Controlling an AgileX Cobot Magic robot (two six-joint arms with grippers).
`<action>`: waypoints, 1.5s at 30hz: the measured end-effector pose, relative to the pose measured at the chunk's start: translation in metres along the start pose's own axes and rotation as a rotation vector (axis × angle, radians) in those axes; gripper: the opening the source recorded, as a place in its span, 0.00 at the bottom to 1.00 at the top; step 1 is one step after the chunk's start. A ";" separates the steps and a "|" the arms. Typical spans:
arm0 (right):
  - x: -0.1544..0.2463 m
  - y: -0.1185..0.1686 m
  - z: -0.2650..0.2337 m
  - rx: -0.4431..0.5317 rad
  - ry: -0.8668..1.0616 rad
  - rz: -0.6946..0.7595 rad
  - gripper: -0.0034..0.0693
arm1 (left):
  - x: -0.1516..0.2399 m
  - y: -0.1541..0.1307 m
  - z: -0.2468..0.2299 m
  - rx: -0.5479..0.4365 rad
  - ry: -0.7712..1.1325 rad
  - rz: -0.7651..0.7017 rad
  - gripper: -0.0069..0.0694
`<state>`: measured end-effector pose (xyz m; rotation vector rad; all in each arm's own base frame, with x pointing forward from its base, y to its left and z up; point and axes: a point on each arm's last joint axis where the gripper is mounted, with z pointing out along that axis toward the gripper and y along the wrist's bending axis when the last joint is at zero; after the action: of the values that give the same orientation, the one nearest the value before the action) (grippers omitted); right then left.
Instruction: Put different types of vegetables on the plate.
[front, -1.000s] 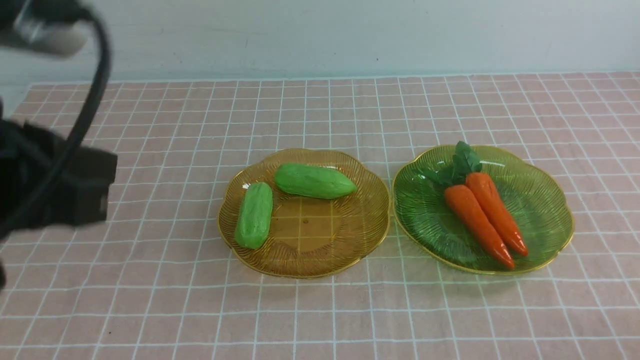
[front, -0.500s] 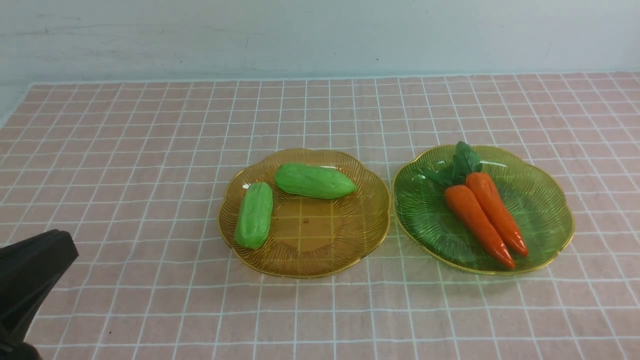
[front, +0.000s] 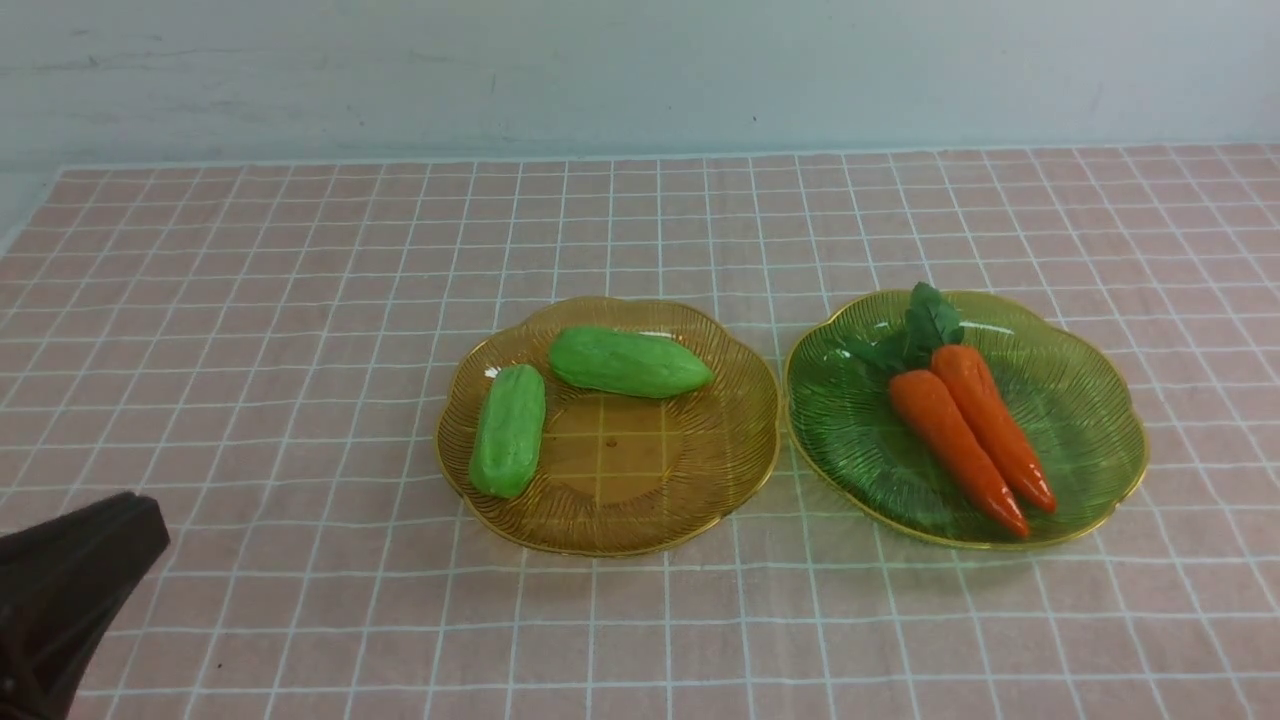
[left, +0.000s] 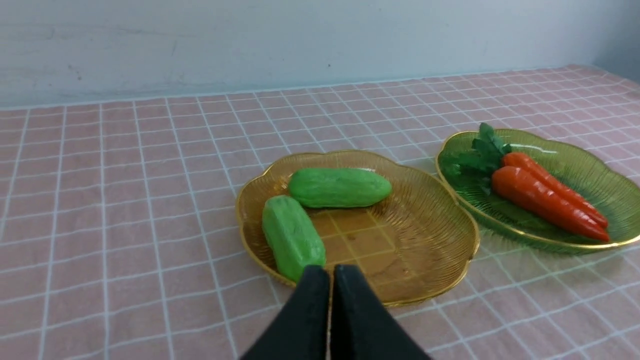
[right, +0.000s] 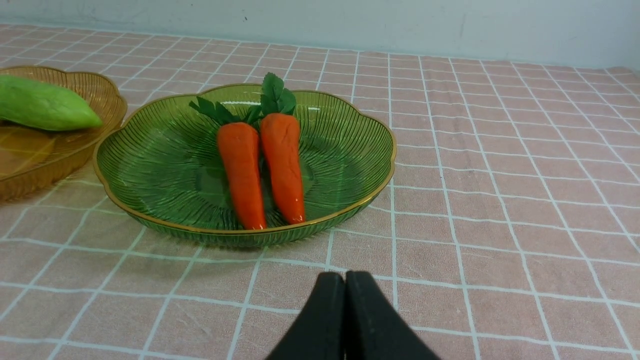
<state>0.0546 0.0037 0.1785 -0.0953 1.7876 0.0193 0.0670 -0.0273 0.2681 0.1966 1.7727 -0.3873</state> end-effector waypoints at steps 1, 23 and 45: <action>0.000 0.000 0.000 0.000 0.000 0.000 0.03 | 0.006 0.002 -0.002 -0.014 -0.002 -0.005 0.09; 0.000 0.000 0.000 0.000 0.001 0.000 0.03 | 0.095 0.029 -0.002 -0.279 0.063 -0.011 0.09; 0.000 0.000 0.000 0.000 0.001 0.000 0.03 | 0.097 0.029 -0.002 -0.272 0.072 -0.034 0.09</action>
<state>0.0545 0.0037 0.1784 -0.0953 1.7885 0.0193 0.0519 -0.0071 0.1705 -0.0125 1.8810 -0.1618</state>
